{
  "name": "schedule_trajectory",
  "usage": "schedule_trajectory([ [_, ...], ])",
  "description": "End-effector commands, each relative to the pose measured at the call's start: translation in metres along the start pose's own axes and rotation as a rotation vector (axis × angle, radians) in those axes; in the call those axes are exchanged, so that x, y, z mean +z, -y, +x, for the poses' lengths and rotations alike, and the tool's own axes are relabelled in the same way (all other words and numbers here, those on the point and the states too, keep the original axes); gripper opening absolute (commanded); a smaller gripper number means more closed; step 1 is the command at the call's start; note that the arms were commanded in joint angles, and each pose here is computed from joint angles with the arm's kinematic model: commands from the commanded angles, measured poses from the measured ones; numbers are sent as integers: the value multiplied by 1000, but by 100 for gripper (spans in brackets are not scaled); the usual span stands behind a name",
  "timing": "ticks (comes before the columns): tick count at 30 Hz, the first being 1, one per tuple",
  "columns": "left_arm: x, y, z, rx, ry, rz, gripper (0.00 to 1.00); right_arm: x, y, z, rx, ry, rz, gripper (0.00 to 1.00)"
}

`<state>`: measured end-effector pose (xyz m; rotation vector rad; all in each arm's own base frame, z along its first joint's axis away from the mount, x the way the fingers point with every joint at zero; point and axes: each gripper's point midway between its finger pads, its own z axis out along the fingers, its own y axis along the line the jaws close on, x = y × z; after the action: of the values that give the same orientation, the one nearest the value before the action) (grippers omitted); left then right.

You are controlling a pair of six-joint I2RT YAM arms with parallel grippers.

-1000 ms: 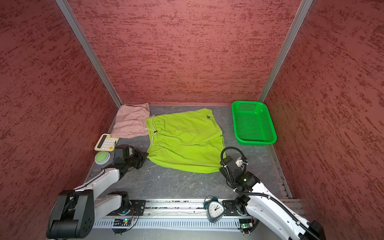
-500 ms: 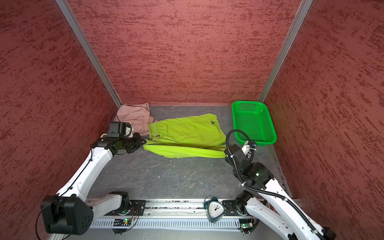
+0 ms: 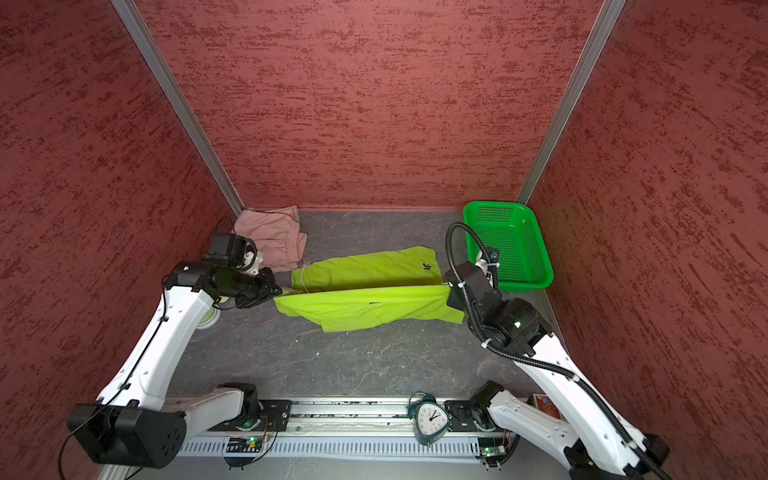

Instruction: Fold and stack the shorts

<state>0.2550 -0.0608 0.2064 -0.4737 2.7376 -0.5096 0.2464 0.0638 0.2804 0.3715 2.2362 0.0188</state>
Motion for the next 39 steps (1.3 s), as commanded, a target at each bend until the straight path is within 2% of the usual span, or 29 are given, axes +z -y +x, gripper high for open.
schedule_trajectory([
  [1,2,-9,-3,46,-35,-63,13,16,-20,-27,-131,20,-14,0],
  [4,9,-15,-12,44,-56,-80,13,42,-38,-42,-157,-19,-78,0],
  [11,23,-23,-52,39,-62,-107,12,109,-54,-66,-237,-94,-90,0],
  [18,63,-29,-90,64,-162,-174,10,176,-62,-76,-286,-165,-84,0],
  [28,102,-37,-144,64,-198,-227,9,279,-83,-67,-322,-287,-125,0],
  [37,140,-51,-165,42,-221,-245,10,337,-97,-53,-328,-311,-142,0],
  [39,143,-54,-171,33,-213,-246,15,347,-99,-50,-326,-318,-147,0],
])
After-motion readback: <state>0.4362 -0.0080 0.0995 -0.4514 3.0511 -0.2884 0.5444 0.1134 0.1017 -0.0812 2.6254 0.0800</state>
